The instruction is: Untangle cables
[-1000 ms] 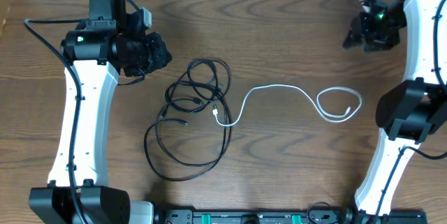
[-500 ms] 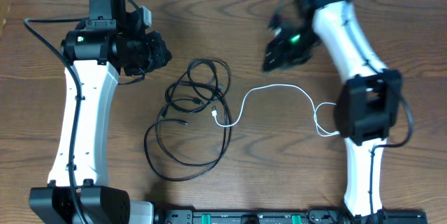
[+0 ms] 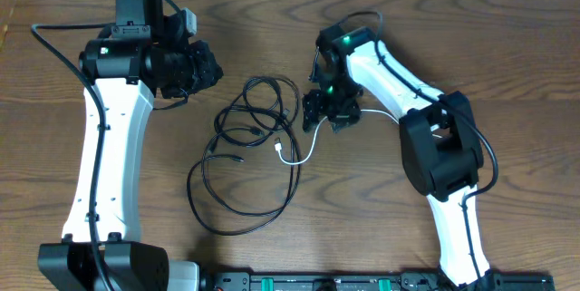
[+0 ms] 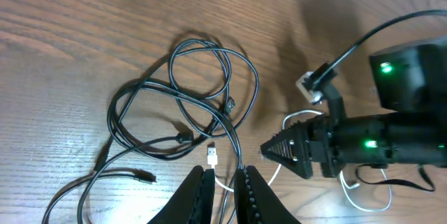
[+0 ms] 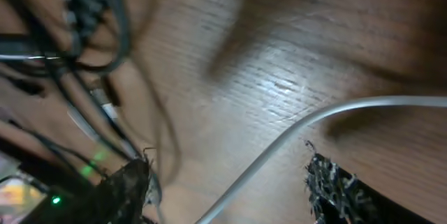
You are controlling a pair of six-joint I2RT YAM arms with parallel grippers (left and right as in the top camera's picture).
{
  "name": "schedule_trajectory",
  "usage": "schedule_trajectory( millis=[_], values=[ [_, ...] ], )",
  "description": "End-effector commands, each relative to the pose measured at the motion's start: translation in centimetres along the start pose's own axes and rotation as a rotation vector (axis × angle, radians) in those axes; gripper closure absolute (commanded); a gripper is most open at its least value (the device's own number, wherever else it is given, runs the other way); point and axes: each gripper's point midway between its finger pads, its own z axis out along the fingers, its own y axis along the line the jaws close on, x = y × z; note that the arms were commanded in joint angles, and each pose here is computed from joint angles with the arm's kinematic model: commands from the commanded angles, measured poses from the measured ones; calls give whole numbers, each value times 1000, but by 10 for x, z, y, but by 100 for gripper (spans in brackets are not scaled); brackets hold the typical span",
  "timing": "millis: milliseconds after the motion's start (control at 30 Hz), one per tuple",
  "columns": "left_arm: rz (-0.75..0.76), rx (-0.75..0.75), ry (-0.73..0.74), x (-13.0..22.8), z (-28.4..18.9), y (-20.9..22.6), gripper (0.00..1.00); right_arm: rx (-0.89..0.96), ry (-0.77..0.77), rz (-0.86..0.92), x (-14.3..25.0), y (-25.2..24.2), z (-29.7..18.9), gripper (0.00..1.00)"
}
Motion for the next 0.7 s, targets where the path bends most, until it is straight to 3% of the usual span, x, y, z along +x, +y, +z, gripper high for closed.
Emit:
schedule_trajectory(
  millis=[0,100,133,433,567,667],
  values=[
    [15,-7,-4,0,-2,2,84,75,-30,68,-1,-5,5,60],
    [15,-7,-4,0,-2,2,84,121,-86,99,-12,-19,-14,95],
    [15,-7,-4,0,-2,2,84,134,-104,103,-15,-23,-24,99],
    [15,-7,-5,0,-2,2,84,197,-359,61,-12,-56,-165,99],
    [15,-7,-5,0,-2,2,84,262,-320,75,21,-81,-190,99],
    [15,-7,-5,0,-2,2,84,340,-201,149,50,-109,-186,94]
  ],
)
